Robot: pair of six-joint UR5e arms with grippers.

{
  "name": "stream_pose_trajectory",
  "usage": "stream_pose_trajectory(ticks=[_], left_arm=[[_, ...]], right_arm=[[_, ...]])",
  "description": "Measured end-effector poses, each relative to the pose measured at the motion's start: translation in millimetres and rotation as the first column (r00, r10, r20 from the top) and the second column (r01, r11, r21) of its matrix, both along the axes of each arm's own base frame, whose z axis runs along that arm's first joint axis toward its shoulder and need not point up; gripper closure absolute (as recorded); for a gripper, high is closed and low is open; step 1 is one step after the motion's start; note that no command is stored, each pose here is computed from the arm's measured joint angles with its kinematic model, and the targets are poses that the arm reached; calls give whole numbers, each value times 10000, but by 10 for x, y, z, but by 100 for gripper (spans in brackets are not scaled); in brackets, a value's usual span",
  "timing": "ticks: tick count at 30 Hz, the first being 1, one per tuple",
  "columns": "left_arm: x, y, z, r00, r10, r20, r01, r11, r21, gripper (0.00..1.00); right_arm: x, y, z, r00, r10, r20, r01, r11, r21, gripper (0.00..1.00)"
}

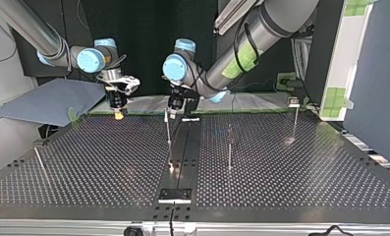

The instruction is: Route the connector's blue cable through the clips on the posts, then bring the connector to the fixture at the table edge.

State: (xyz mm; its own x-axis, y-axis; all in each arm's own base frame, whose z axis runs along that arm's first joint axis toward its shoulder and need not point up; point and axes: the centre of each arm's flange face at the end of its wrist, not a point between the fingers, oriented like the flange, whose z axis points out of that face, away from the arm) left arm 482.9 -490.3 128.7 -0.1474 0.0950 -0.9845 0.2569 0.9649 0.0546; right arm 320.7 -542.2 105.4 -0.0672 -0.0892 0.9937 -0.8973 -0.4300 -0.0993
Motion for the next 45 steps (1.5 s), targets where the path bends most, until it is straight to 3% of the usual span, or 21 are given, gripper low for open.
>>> stream_pose_trajectory(ticks=[5, 17, 45], left_arm=[[-122, -49, -5, 9991, -430, 5, 430, 9991, -68, 0], [-346, -159, 70, 9972, -747, 18, 747, 9972, -65, 0], [-447, -211, 64, 9977, -666, -135, 663, 9976, -192, 0]], right_arm=[[2, 1, 0, 10000, 27, 10, -27, 10000, 6, 98], [1, 0, 0, 10000, 66, 30, -66, 10000, 15, 98], [-13, -7, -2, 10000, 64, 48, -64, 10000, 46, 98]])
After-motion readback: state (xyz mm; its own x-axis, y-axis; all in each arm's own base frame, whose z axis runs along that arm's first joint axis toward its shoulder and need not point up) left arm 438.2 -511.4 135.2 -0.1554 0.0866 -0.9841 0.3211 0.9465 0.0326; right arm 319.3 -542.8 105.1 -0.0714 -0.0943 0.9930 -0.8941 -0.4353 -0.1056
